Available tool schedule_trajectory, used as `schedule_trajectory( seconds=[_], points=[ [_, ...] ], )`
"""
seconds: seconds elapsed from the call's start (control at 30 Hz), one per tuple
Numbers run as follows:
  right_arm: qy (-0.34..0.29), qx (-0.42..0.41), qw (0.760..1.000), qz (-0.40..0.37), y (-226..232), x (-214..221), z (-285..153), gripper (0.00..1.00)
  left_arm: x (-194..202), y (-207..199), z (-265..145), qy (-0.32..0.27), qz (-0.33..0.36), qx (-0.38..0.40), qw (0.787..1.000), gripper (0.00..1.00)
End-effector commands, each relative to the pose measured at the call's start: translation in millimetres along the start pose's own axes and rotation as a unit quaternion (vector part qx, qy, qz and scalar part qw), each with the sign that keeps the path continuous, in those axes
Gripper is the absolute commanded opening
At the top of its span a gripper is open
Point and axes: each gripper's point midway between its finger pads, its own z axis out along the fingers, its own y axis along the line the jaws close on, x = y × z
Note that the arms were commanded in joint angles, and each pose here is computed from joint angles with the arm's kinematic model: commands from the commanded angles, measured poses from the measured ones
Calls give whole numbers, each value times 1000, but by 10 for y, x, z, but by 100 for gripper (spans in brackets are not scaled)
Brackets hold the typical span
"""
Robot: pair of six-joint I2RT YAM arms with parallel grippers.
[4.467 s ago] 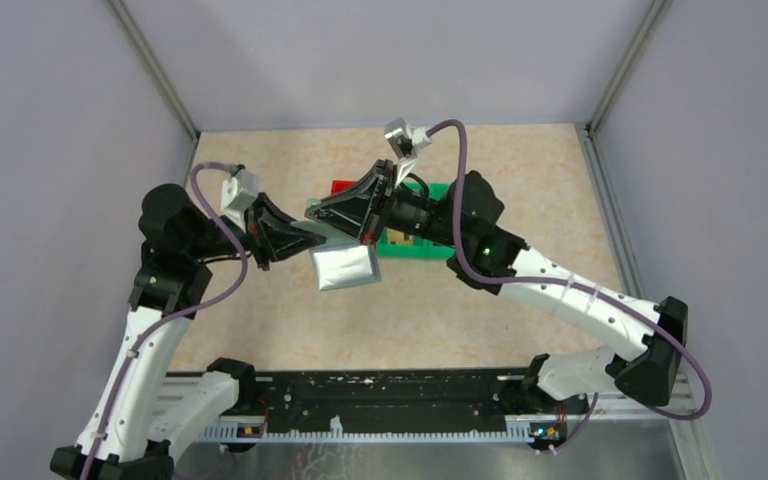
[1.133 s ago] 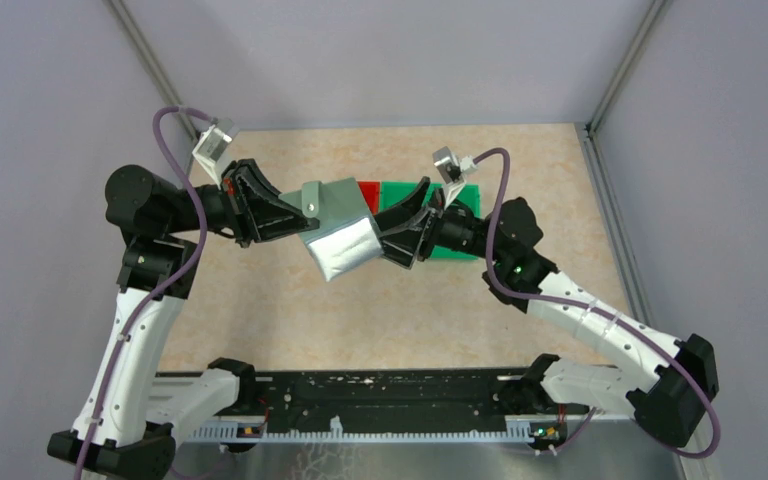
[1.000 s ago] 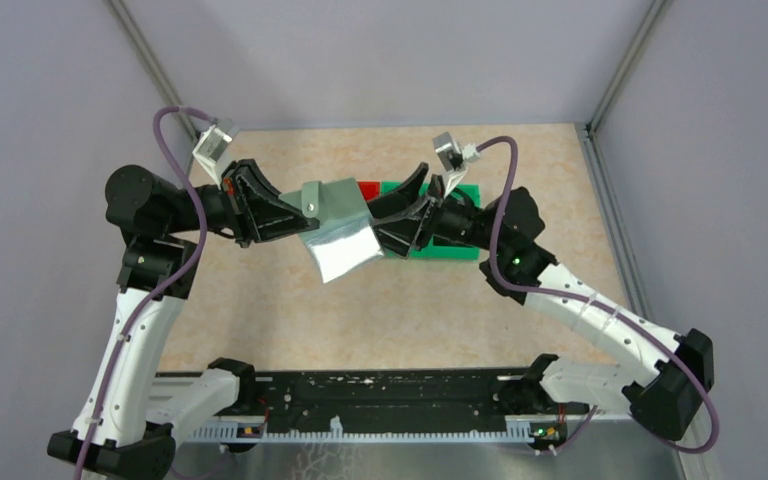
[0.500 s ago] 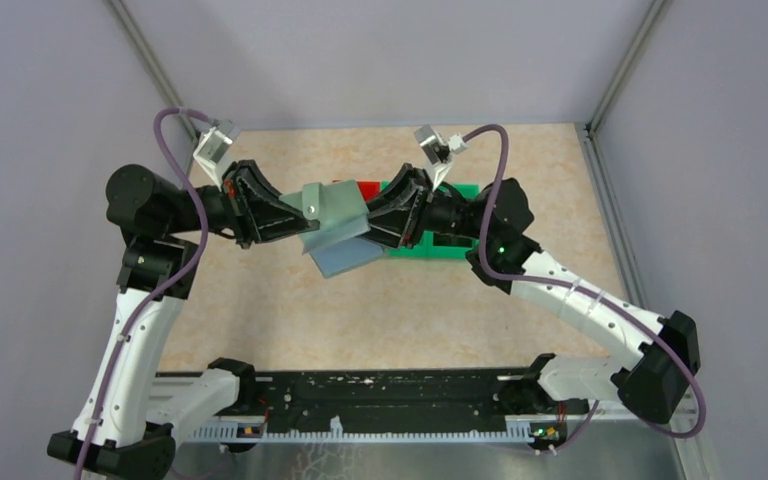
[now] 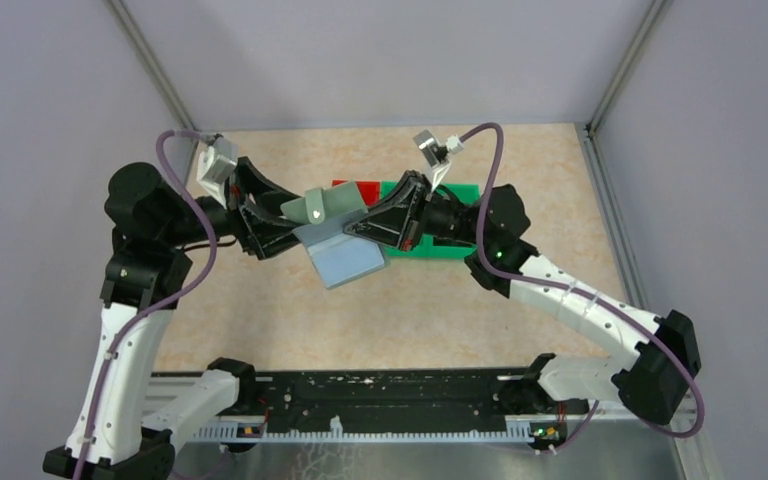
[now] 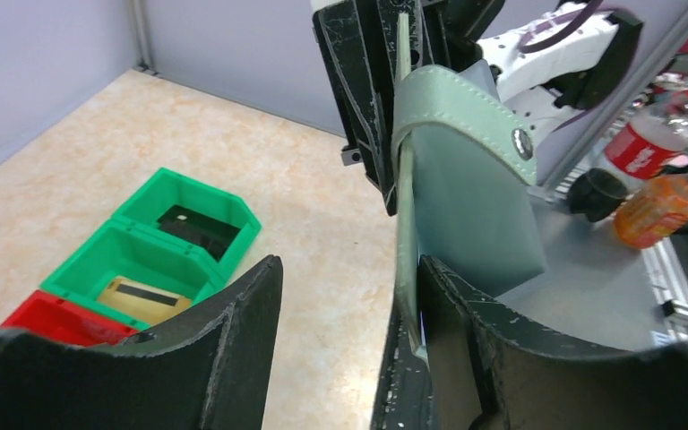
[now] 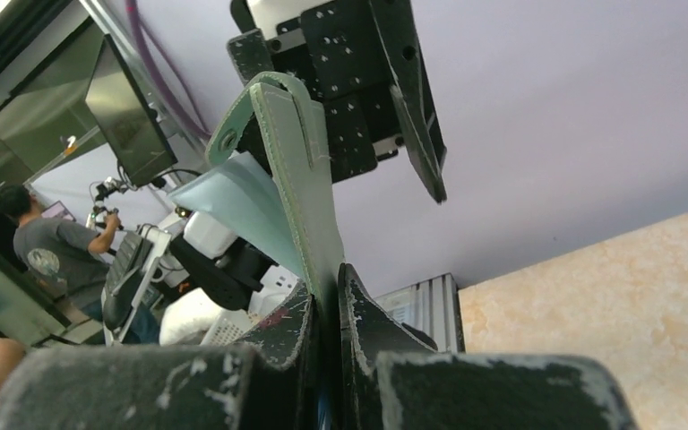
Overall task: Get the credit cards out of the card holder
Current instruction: Open the card holder.
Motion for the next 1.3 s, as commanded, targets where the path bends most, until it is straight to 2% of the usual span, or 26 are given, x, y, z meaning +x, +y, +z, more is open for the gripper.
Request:
schedule_trajectory(
  seconds=[0.0, 0.07, 0.13, 0.27, 0.4, 0.5, 0.77, 0.87, 0.93, 1.07, 1.1, 1.13, 1.27],
  points=[
    [-36, -6, 999, -19, 209, -199, -95, 0, -56, 65, -92, 1, 96, -46, 994, 64],
    [-42, 17, 999, -19, 152, -229, -144, 0, -31, 116, -137, 16, 155, -59, 986, 67],
    [-56, 28, 998, -24, 158, -291, -185, 0, 72, 151, -163, 37, 175, -59, 982, 70],
    [-60, 26, 997, -28, 194, -338, -180, 0, 354, -19, -152, 59, 127, 2, 990, 72],
    [-36, -2, 999, 5, 169, -212, -102, 0, 392, -287, -134, 28, 64, 64, 995, 69],
    [-20, -7, 1000, 15, 132, -72, -16, 0, 308, -395, -131, 5, 55, 88, 995, 68],
    [-19, 0, 1000, 16, 55, 0, 122, 0, 283, -557, -158, 16, 34, 138, 990, 62],
    [-12, -1, 1000, 10, 65, 20, 168, 0, 293, -536, -152, 15, 35, 134, 990, 55],
    [-13, -4, 1000, 7, 78, 30, 190, 0, 275, -473, -130, 9, 31, 115, 993, 46],
    [-8, -16, 1000, 8, 115, 56, 223, 0, 176, -103, -55, -20, 13, 10, 1000, 8],
    [-7, -19, 1000, 7, 131, 59, 224, 0, 159, -29, -51, -26, 11, -12, 1000, 2],
    [-7, -21, 1000, 8, 146, 55, 223, 0, 142, 49, -54, -32, 12, -34, 999, 0],
    [-8, -10, 1000, 3, 153, 70, 153, 30, 65, 110, -72, -50, 9, -63, 997, 0]
  ],
)
